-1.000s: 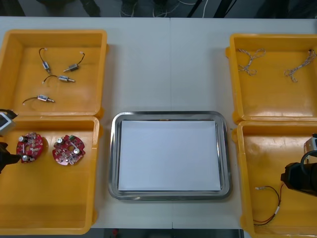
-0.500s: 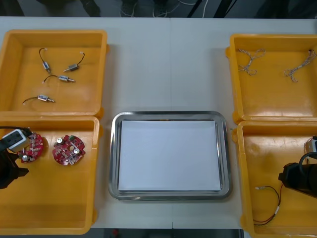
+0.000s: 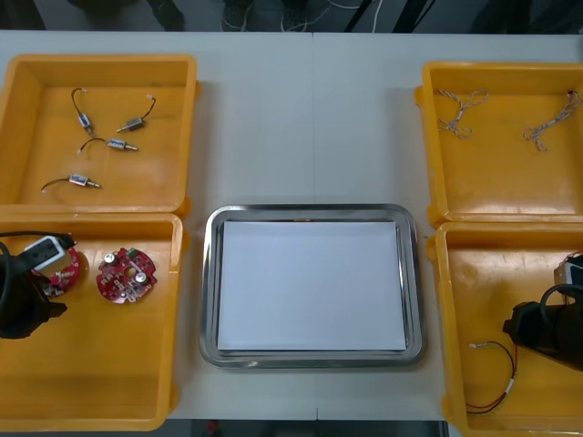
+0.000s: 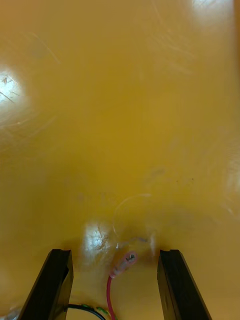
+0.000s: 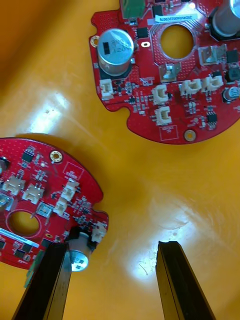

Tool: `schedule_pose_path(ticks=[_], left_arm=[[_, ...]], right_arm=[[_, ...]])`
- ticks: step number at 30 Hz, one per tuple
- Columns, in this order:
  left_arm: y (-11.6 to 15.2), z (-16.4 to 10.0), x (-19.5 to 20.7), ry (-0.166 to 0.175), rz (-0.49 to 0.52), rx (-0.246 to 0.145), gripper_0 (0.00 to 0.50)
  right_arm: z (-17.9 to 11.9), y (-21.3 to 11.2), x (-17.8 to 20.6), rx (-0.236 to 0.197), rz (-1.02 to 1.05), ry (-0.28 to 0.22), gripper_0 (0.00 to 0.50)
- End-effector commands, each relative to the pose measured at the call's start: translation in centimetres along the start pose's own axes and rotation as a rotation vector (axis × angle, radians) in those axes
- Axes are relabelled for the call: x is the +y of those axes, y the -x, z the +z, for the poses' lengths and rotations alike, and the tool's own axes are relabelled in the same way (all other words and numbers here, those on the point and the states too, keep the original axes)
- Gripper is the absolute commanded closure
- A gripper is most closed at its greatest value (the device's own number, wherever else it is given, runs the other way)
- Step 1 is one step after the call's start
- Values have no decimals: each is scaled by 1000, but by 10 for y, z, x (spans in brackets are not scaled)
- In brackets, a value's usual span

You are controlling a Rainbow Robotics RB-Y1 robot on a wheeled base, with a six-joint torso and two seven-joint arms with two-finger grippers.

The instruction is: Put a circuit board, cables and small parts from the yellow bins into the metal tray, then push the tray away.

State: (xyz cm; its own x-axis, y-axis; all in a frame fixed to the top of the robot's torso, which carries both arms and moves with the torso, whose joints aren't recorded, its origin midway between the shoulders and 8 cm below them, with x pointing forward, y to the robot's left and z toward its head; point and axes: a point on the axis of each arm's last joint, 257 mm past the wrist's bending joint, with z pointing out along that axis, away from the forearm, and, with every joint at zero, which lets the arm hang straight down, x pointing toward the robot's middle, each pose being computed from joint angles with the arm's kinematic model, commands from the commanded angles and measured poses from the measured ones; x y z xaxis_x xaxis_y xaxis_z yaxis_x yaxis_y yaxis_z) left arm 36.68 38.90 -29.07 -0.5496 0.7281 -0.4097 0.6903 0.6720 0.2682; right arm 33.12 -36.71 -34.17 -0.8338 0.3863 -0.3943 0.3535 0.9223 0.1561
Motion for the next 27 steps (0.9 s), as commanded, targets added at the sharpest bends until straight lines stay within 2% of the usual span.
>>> schedule_pose_path(ticks=[1,8,9,10,11,12,19,27], left_arm=[[4,-10,23,43,163,12,0],[-1,-3,26,44,173,19,0],[0,-3,26,45,177,20,0],[0,-3,26,45,178,20,0],[0,-3,26,45,178,20,0],[0,-3,26,44,177,19,0],[0,-2,29,49,178,20,0],[-1,2,30,47,179,24,0]], right_arm=[[7,-11,10,19,75,21,7],[8,-13,12,20,87,24,9],[8,-14,12,20,89,26,160],[9,-14,13,22,87,27,235],[9,-13,12,20,89,26,235],[8,-13,12,21,88,26,489],[9,-12,12,17,88,25,500],[6,1,12,-27,92,34,500]])
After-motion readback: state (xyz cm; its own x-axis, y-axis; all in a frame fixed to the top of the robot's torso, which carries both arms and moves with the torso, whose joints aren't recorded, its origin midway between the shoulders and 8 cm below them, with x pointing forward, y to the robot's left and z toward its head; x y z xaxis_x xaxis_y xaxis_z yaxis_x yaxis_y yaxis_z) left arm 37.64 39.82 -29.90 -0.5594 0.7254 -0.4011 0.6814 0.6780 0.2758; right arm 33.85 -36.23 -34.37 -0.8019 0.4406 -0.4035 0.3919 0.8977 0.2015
